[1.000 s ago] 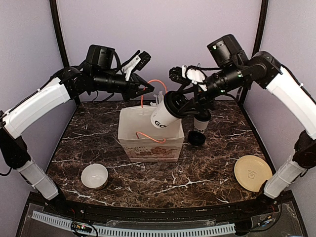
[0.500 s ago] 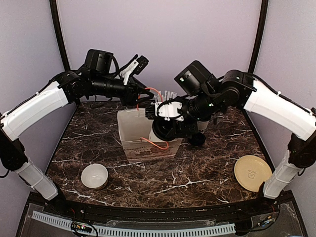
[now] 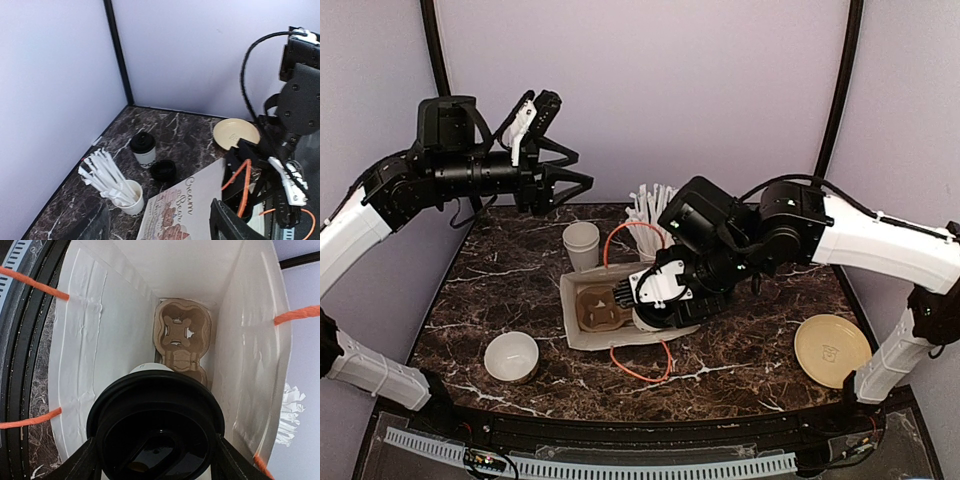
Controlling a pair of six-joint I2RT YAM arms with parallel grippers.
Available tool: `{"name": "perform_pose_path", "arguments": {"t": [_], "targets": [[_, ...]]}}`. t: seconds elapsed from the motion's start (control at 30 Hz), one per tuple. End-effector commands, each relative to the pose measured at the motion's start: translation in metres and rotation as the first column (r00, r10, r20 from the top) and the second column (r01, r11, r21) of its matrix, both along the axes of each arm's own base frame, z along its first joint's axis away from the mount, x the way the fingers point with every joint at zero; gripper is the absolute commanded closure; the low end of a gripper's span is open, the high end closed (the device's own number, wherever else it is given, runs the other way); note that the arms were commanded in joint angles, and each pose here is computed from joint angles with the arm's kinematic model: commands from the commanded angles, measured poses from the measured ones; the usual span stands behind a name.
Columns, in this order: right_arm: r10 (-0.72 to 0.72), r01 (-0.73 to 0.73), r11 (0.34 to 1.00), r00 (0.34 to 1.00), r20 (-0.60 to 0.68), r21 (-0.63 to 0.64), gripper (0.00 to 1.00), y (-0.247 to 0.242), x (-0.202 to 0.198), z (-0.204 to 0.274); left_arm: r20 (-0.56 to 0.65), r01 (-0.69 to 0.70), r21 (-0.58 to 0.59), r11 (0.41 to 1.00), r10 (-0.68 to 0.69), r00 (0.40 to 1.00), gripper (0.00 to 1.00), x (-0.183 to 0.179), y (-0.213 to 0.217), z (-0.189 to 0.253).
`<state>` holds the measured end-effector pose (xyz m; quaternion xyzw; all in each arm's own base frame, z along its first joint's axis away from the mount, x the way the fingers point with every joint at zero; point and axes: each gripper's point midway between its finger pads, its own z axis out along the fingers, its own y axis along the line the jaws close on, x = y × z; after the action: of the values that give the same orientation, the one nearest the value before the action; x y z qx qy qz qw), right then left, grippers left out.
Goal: Pack the takeout coffee
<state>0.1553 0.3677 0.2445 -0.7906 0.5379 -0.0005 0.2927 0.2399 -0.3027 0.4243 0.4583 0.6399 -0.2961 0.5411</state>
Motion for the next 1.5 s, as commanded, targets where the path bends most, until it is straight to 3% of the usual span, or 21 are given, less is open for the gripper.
{"name": "perform_pose_path", "arguments": {"t": [0.0,0.23,0.67,1.0,1.47], "targets": [[0.009,-0.012,0.999,0.997,0.076,0.033,0.48,0.001,0.002,0.011,-0.043,-0.224,0.126,0.967,0.231,0.972,0.29,0.063,0.006,-0.058],[0.036,-0.024,0.996,0.989,0.142,-0.087,0.52,-0.002,0.015,-0.024,-0.161,-0.247,0.249,0.937,0.291,0.943,0.31,0.113,-0.003,-0.128],[0.093,-0.076,0.994,0.966,0.242,-0.077,0.50,0.010,0.022,0.005,-0.289,-0.202,0.257,0.945,0.275,0.917,0.32,0.118,-0.010,-0.181],[0.138,-0.110,0.988,0.945,0.297,-0.107,0.48,-0.017,-0.008,-0.007,-0.307,-0.156,0.213,0.965,0.217,0.926,0.33,0.103,-0.012,-0.166],[0.045,-0.008,0.996,0.907,0.420,-0.090,0.49,-0.001,0.020,-0.026,-0.346,-0.124,0.207,0.970,0.191,0.919,0.33,0.096,-0.014,-0.187]]}}
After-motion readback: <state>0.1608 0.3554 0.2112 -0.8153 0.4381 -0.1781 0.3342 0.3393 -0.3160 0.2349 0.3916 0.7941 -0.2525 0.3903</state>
